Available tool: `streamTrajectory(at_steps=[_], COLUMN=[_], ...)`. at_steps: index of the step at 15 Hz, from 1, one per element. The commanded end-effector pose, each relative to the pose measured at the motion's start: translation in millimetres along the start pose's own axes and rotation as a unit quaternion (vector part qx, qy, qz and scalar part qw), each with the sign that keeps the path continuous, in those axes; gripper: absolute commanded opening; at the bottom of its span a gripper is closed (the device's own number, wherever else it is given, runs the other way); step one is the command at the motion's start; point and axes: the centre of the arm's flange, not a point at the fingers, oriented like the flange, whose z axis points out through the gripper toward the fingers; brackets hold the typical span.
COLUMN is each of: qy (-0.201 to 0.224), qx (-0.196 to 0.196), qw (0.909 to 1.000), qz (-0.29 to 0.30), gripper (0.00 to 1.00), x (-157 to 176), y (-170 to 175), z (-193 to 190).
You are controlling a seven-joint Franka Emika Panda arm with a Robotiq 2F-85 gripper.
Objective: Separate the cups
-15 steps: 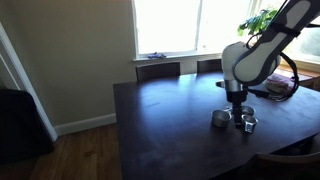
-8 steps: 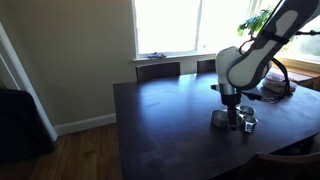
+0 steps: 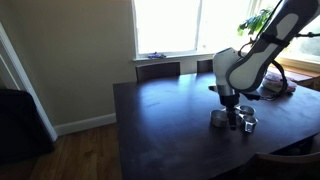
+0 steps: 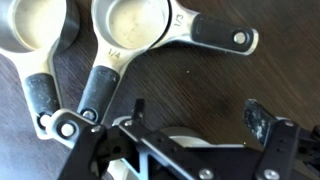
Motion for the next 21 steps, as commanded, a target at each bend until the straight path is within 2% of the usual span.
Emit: streamTrajectory(at_steps=[1, 10, 12, 15, 18, 21], qy=[0.003, 0.020, 0.007, 0.003, 0.008, 0.024], qx=[-0.027, -0.046, -0.043, -0.041, -0.036, -0.011], qw=[0.9996, 0.9987, 0.9990, 0.9991, 0.9983, 0.9955], qz=[0.001, -0.004, -0.011, 0.010, 0.045, 0.091], gripper=[1.00, 1.00, 1.00, 1.00, 1.00, 1.00], x=[9.1, 29.8, 15.9, -7.1, -30.1, -50.7], y=[-3.8, -13.6, -15.8, -11.3, -4.3, 3.6], z=[0.6, -21.8, -36.5, -54.0, -71.0, -84.5])
